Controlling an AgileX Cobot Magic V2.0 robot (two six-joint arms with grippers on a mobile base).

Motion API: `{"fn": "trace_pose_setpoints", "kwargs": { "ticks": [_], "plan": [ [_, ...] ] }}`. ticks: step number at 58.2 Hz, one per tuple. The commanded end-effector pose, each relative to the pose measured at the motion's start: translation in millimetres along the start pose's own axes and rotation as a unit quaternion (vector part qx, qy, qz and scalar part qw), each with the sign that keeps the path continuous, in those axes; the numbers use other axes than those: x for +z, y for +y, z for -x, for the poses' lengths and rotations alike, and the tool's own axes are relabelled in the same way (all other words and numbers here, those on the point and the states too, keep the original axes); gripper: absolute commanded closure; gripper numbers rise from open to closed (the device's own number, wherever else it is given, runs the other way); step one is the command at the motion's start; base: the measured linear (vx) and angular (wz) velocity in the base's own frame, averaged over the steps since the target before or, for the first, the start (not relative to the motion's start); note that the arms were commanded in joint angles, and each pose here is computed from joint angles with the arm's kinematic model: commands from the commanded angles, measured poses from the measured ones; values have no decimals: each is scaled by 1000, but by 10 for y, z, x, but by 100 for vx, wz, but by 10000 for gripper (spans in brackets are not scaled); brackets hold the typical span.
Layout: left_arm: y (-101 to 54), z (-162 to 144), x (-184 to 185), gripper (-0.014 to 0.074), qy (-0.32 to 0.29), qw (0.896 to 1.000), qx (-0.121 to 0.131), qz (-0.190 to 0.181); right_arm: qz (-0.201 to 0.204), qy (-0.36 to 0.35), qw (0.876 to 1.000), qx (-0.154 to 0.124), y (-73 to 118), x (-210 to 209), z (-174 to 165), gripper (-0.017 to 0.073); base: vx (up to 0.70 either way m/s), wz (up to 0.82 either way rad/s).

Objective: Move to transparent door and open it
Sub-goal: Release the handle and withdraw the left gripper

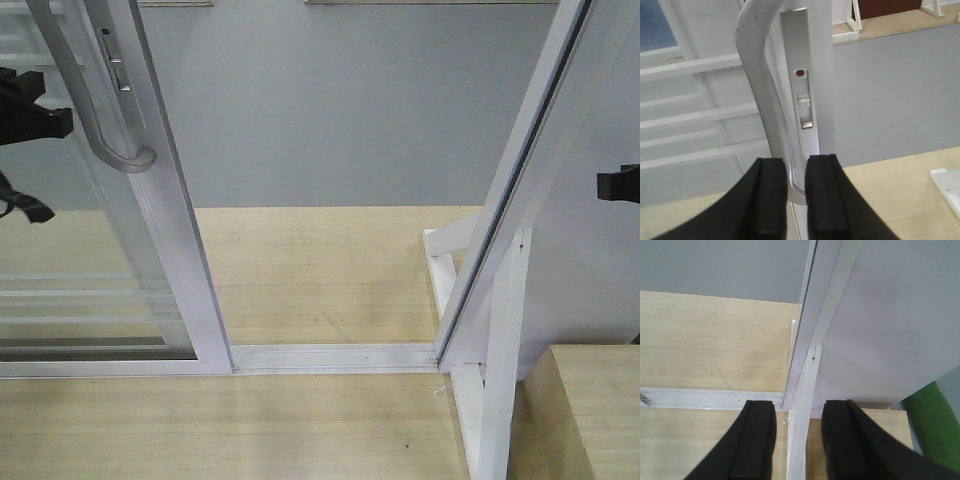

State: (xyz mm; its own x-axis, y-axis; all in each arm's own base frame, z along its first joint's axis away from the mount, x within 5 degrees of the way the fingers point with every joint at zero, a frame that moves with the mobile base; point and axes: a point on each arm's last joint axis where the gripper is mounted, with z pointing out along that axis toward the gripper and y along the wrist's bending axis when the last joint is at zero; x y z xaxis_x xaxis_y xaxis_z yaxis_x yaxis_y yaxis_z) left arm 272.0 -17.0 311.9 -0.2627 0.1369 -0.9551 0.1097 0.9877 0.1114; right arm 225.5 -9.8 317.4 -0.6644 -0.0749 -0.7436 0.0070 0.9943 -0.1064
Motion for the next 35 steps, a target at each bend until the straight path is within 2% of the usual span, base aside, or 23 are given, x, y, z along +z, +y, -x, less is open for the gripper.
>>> {"fn": "trace_pose_setpoints", "kwargs": {
  "ticks": [1, 22, 35],
  "plan": [
    [-13, 192, -332, 331, -83, 997, -5, -4, -6, -58, 998, -2, -28, -111, 150, 227, 0, 0],
    [-35, 120, -1115, 331, -163, 987, -3, 7, -6, -58, 998, -2, -28, -111, 150, 227, 0, 0],
    [-33, 143, -1235, 331, -182, 983, -2, 10, -6, -58, 998, -2, -28, -111, 150, 227, 0, 0]
  ]
}}
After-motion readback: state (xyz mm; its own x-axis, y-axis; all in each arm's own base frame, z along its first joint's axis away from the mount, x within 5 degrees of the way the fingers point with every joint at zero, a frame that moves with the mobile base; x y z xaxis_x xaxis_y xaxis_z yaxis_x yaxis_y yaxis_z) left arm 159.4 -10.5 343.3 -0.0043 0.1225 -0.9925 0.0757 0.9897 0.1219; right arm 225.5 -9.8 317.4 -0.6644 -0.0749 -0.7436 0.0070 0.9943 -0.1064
